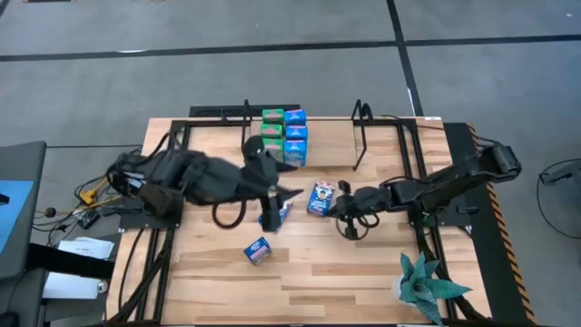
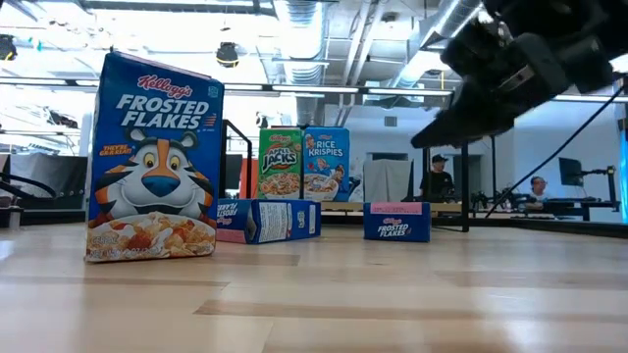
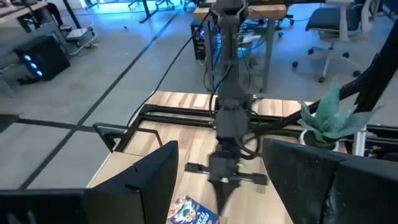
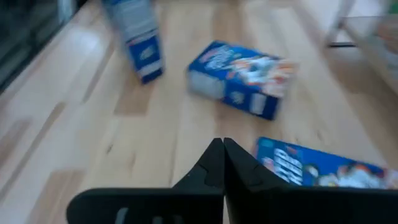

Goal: Stack cereal on shelf
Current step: Put the bottom blue cereal box on the shelf aligned with the light blue cereal box

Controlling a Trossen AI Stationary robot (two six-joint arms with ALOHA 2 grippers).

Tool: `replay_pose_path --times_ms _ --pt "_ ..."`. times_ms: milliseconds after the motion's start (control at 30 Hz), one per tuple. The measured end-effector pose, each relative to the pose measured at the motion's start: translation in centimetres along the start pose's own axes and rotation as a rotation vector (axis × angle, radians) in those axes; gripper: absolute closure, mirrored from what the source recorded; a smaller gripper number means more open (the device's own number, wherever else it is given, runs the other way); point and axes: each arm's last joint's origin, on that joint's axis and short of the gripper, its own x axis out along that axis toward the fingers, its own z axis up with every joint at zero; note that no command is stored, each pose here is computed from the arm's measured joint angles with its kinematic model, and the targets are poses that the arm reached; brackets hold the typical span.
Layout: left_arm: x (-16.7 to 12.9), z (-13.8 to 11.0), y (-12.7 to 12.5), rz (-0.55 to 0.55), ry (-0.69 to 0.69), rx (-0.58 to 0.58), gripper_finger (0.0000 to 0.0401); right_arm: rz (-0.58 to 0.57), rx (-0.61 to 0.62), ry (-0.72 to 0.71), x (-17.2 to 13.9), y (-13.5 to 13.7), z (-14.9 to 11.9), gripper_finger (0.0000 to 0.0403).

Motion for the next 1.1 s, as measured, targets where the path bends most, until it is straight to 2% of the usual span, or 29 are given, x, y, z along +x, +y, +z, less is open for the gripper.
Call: replay_pose_path --times_ms 167,300,400,467,567,767,867,933,1100 --pt "-0.3 0.3 -1.9 -0.057 -0.092 -0.023 0.0177 -0.133 0.141 -0.144 -0.8 -0.8 -1.7 0.0396" --pt "-0.6 0.7 -3.5 -0.241 -0.166 0.012 0.0177 -0.12 0.212 -0.167 -0.8 -0.6 -1.4 0.0385" --pt "-1.2 -1.7 -4.2 -0.294 0.032 -0.014 0.0177 -0.068 0.227 -0.177 -0.5 0.3 -0.7 0.0385" --pt "-1.7 -3.8 -4.4 -0.257 0.217 -0.056 0.0177 -0.047 0.215 -0.187 -0.5 0.8 -0.2 0.0387" --pt "-3.0 -5.5 -4.7 -0.225 0.38 -0.119 0.0177 -0.039 0.216 -0.198 -0.5 0.9 0.1 0.0388" --pt "-5.7 -6.8 -4.7 -0.169 0.502 -0.168 0.0177 -0.045 0.294 -0.187 -0.4 0.7 0.0 0.0369" --pt "-6.4 -7.9 -4.6 -0.109 0.583 -0.139 0.0177 -0.069 0.344 -0.139 -0.3 0.3 -0.5 0.0348" --pt "-6.2 -8.9 -5.3 -0.068 0.637 -0.128 0.0177 -0.079 0.343 -0.107 -0.3 0.3 -0.8 0.0329" --pt "-4.4 -11.2 -7.3 -0.117 0.71 -0.103 0.0162 -0.088 0.342 -0.071 -0.2 0.3 -1.2 0.0264"
